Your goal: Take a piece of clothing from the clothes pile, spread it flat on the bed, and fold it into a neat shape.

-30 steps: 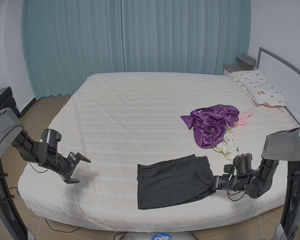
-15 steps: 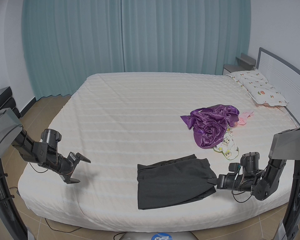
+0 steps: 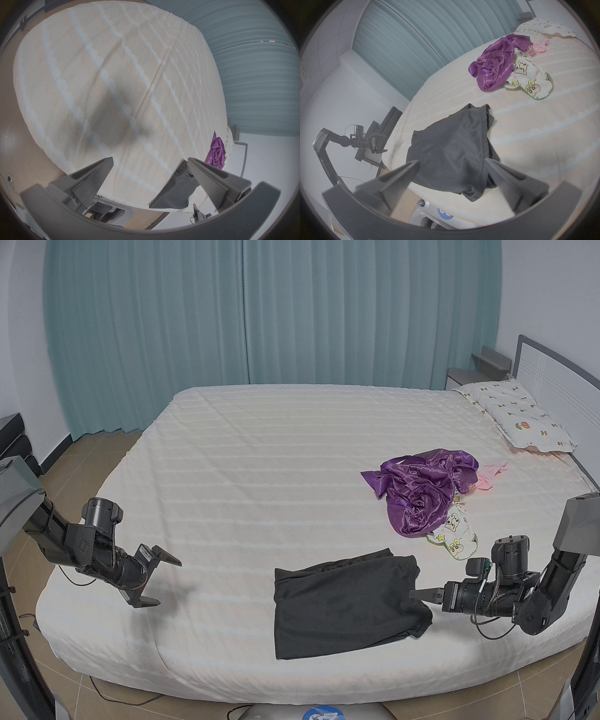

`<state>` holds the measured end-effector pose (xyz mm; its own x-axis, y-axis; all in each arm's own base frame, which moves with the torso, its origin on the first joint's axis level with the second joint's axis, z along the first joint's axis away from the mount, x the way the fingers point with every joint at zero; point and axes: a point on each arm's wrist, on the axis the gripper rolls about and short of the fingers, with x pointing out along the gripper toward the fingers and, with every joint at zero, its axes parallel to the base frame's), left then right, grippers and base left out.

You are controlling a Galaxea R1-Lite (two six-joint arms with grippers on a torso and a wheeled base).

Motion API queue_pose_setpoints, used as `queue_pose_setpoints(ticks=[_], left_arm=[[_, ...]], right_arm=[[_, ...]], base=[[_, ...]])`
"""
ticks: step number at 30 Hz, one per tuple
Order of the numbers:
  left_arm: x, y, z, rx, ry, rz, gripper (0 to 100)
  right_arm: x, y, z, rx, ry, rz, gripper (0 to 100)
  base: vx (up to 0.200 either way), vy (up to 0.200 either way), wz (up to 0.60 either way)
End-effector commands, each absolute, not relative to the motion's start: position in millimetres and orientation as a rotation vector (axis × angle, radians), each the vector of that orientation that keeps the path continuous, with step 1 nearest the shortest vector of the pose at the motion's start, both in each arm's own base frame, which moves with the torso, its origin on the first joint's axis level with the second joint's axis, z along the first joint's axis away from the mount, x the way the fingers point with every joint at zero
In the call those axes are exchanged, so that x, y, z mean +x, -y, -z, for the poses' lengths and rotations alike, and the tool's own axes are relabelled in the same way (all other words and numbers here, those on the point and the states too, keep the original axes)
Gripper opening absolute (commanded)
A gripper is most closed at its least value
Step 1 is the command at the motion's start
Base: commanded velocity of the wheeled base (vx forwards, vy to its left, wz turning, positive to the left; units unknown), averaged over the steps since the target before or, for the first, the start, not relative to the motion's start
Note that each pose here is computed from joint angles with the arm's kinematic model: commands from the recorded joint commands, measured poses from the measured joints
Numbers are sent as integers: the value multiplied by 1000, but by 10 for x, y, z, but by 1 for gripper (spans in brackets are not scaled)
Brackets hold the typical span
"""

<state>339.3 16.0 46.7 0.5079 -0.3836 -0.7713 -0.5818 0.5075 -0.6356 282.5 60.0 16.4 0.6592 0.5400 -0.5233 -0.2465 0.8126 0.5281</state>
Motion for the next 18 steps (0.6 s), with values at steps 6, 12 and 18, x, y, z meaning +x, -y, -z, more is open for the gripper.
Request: queue_pose_setpoints(ticks=[6,12,18], left_arm=[[3394,-161,-468,-1088,-1087,-153,100],[3394,-161,-468,-1088,-1087,-153,100],[3397,-161,-471,-1087,-1085,-154,100]], right_arm=[[2772,-568,-18,440,-781,-447,100],[2747,-578,213,415,-855,-447,100],[2722,-591,301,395,-880,-479,100]], base=[[0,0,0],[0,0,0],[0,0,0]])
